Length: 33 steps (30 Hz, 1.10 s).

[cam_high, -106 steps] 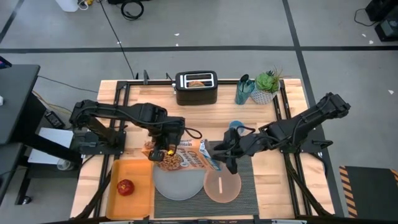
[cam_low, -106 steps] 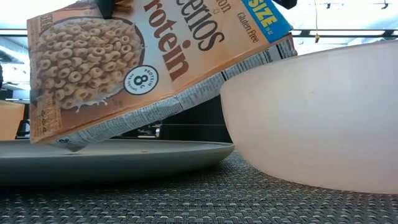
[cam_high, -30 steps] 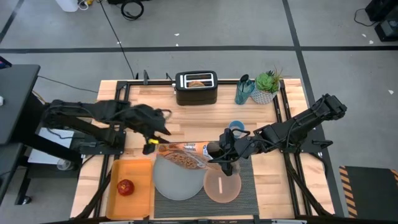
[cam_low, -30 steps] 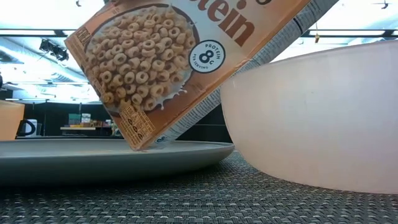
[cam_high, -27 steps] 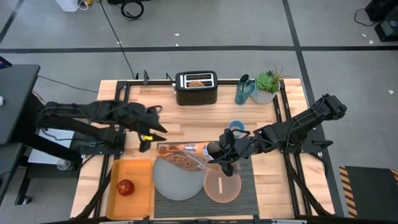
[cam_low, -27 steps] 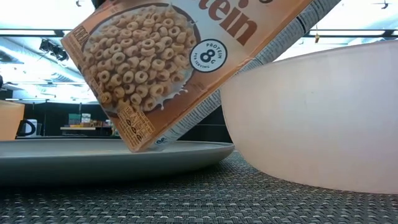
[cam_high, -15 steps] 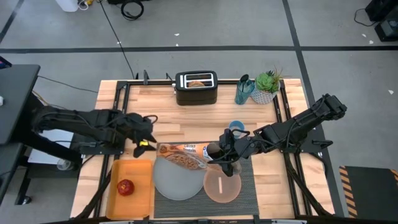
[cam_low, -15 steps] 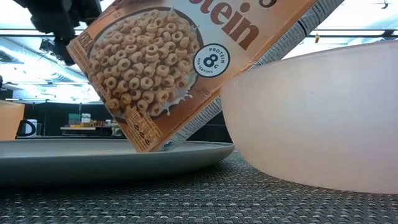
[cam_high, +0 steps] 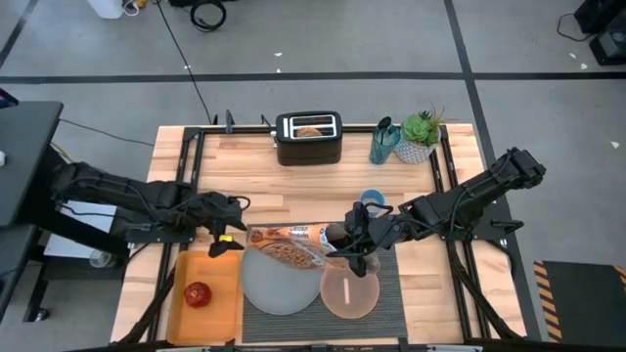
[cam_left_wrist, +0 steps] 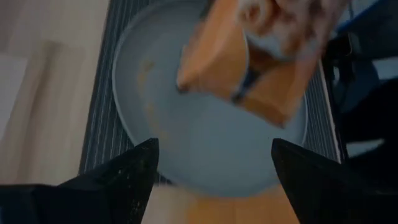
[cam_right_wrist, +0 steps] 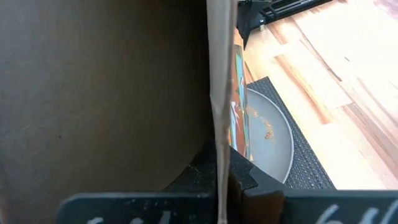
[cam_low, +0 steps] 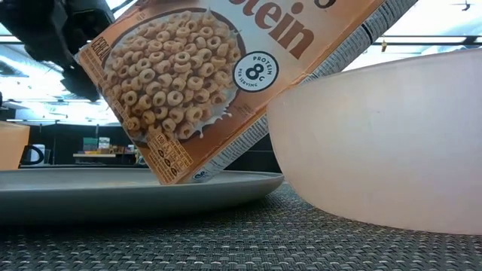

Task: Arrange a breakfast setting
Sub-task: Pour the cereal into the orange bowl

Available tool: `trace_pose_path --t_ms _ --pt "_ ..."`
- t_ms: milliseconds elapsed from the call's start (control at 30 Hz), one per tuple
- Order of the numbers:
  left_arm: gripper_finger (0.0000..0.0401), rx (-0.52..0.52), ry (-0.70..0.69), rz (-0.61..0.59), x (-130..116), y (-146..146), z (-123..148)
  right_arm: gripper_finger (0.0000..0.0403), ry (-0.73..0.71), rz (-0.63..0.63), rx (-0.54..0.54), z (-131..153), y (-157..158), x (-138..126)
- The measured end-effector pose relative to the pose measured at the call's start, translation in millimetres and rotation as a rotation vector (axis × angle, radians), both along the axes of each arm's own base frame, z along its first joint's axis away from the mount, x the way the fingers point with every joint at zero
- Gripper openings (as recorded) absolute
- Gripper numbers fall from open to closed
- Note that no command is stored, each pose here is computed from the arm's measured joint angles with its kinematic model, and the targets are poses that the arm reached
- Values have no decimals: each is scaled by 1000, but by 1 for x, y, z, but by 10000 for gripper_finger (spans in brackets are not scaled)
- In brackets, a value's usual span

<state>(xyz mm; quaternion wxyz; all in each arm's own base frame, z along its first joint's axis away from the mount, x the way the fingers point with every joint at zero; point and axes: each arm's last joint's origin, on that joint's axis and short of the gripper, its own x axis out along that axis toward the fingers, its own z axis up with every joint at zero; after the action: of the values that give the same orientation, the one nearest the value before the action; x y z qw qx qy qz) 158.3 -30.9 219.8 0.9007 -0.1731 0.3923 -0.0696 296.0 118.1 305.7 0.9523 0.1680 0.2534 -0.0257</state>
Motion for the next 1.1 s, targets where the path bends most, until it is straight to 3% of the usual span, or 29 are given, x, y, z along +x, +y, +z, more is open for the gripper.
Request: trace_pose_path --t_ms 333,767,1100 --pt "320 -77 -157 49 5 -1 -32 6 1 3 2 0 0 -1" --pt "317 155 -317 -148 4 -5 -41 6 1 -1 11 0 0 0" --pt "311 168 -410 -140 8 -5 -34 6 2 -2 9 0 0 0"
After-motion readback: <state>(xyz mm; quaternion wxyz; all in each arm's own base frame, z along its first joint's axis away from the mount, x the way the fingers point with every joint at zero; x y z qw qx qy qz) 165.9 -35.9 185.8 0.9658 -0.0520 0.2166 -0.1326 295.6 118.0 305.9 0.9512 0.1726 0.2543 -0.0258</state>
